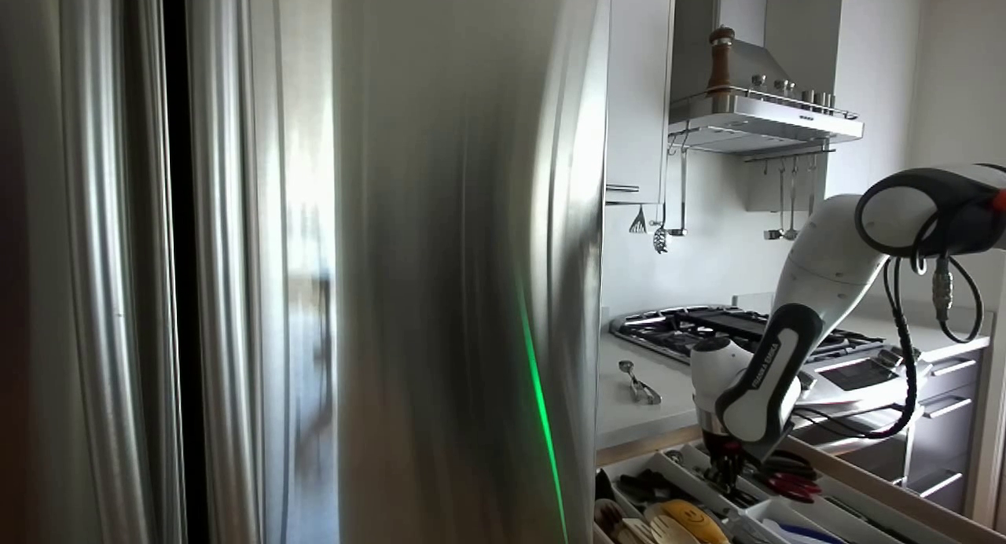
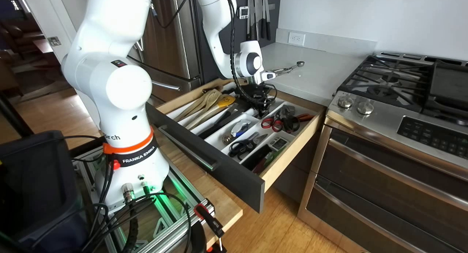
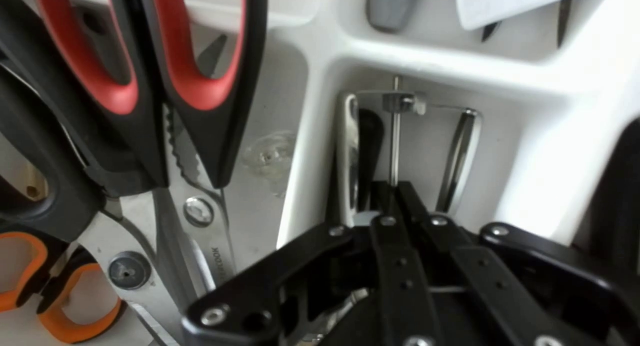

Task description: Put the pair of scissors in the drawer then put an ice cream scoop on the countertop

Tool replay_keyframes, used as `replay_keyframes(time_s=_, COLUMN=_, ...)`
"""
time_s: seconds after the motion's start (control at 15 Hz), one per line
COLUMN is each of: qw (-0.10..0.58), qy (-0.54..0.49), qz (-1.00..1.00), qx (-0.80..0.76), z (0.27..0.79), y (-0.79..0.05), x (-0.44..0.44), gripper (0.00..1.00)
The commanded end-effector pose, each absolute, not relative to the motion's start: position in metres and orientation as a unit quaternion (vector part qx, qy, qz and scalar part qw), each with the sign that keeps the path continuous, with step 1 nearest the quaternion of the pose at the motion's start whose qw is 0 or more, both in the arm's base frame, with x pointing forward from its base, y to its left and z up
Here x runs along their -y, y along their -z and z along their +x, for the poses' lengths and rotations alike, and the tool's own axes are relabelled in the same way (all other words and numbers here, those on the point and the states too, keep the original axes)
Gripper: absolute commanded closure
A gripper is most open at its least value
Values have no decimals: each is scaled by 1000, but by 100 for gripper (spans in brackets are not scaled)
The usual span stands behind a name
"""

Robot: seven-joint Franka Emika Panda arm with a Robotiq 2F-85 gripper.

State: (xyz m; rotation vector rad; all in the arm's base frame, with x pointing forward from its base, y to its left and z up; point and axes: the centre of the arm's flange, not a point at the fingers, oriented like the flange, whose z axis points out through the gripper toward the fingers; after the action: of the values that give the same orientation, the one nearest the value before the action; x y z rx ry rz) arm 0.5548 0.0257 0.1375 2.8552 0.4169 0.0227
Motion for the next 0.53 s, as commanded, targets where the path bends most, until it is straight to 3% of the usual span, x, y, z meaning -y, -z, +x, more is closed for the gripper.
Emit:
replay_keyframes(time_s=0.0, qw=136, qy=-6, qz=980, qx=-147, z=551, y=-151, x=-31, gripper=99)
replay_keyframes(time_s=0.47, qw=147, qy=-5, qz=977, qx=-154, z=550, y=-185, x=-35, gripper=99)
